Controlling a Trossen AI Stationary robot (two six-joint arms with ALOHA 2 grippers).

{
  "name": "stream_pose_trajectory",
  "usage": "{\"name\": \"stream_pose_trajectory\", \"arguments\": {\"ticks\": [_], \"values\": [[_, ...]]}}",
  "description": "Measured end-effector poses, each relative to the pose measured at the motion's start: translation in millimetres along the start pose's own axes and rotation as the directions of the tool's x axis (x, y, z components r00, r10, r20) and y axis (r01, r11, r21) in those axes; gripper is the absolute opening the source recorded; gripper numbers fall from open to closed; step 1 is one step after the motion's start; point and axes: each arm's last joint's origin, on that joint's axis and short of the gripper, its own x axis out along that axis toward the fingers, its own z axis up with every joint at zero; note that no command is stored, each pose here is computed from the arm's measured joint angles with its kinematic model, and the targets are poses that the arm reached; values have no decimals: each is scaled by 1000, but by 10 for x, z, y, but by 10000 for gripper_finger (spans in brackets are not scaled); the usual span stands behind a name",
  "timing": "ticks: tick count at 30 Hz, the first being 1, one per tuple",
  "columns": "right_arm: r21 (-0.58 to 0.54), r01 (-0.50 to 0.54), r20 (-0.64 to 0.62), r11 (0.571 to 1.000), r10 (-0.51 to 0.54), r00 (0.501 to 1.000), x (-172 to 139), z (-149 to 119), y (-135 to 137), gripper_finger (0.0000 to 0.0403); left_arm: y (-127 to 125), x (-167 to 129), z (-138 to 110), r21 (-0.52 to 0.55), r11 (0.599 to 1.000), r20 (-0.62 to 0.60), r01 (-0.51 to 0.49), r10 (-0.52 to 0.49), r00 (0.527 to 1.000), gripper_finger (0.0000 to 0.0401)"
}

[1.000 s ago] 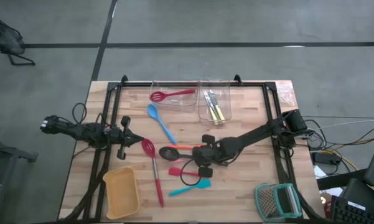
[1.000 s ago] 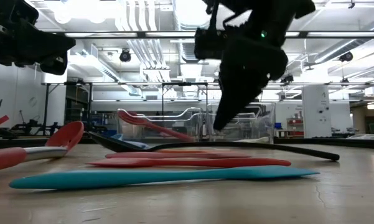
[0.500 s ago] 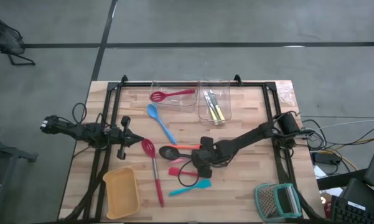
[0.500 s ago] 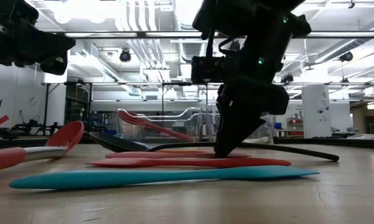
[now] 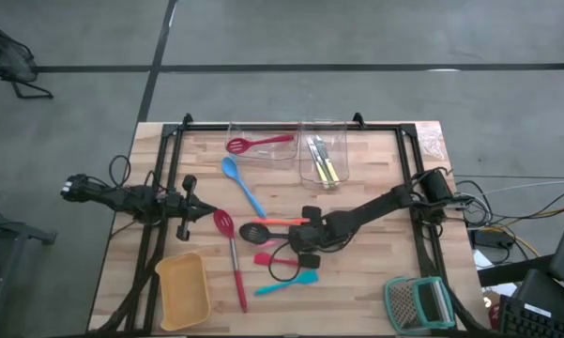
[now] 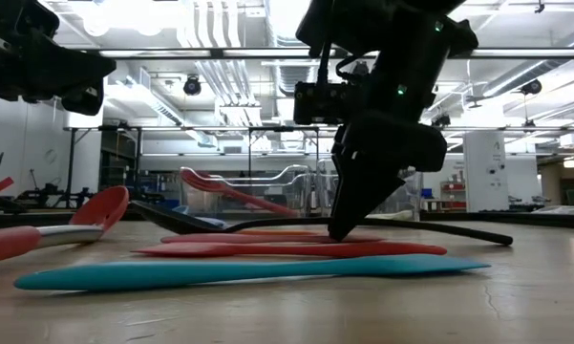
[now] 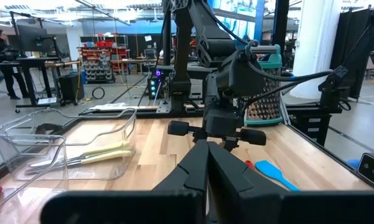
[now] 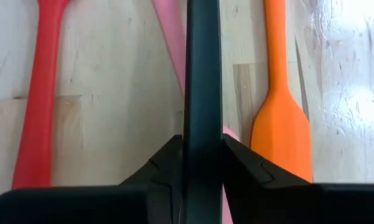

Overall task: Pick & Place Kitchen Items
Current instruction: Put the black serving spoon into the left transparent bin

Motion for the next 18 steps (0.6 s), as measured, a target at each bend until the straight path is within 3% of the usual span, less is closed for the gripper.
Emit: {"name": "stream_pose_trajectory", "arguments": {"ticks": [6,14,18], "values": [[-12,8,-6,1000,-8,1000,-47,54,-10,76,0,0,0,0,1000,0,0,0,1000,12],[-30,104,11,994,-104,995,-269,321,-94,84,0,0,1,0,1000,0,0,0,1000,12],[-79,208,26,975,-206,978,-367,430,-178,79,0,0,1,0,1000,1,0,0,1000,12]]}}
